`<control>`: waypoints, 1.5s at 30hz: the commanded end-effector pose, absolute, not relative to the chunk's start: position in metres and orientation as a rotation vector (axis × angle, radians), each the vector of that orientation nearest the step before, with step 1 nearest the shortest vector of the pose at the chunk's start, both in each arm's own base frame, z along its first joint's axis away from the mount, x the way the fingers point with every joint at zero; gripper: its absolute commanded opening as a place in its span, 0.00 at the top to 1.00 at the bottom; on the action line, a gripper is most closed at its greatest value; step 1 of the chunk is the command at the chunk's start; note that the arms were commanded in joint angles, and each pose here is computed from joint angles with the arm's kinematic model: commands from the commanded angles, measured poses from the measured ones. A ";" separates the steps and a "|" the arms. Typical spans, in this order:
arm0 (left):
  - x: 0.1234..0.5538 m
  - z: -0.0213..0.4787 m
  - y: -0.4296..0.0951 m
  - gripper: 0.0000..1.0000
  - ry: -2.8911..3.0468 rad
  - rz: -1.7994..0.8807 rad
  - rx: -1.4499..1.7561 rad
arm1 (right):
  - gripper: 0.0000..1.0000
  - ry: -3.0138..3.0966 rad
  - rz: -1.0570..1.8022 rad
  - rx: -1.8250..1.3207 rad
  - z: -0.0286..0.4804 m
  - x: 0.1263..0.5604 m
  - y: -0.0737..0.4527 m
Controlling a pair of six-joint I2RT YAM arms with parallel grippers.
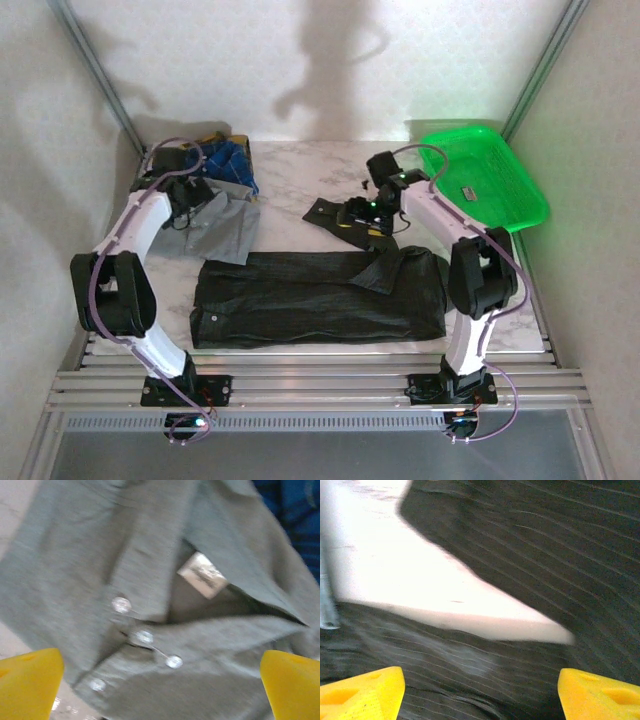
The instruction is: Fold and stack the long sleeve shirts
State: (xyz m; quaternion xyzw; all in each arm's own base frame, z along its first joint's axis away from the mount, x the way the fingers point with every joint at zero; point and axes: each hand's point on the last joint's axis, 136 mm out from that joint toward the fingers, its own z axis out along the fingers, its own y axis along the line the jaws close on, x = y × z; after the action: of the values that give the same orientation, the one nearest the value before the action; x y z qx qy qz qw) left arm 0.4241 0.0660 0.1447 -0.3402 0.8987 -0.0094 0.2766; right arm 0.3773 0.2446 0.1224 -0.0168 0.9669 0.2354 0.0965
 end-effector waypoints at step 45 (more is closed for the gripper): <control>0.472 0.104 0.125 0.99 2.280 -0.735 -0.657 | 0.98 2.412 1.574 -0.259 0.144 0.431 0.566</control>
State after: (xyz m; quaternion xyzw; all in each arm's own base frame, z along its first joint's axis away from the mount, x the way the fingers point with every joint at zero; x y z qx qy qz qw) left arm 0.4700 0.1394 0.0611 -0.2680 0.8808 -0.2526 0.2978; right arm 0.4301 0.5565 0.0626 -0.0680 0.8638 0.4923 0.0828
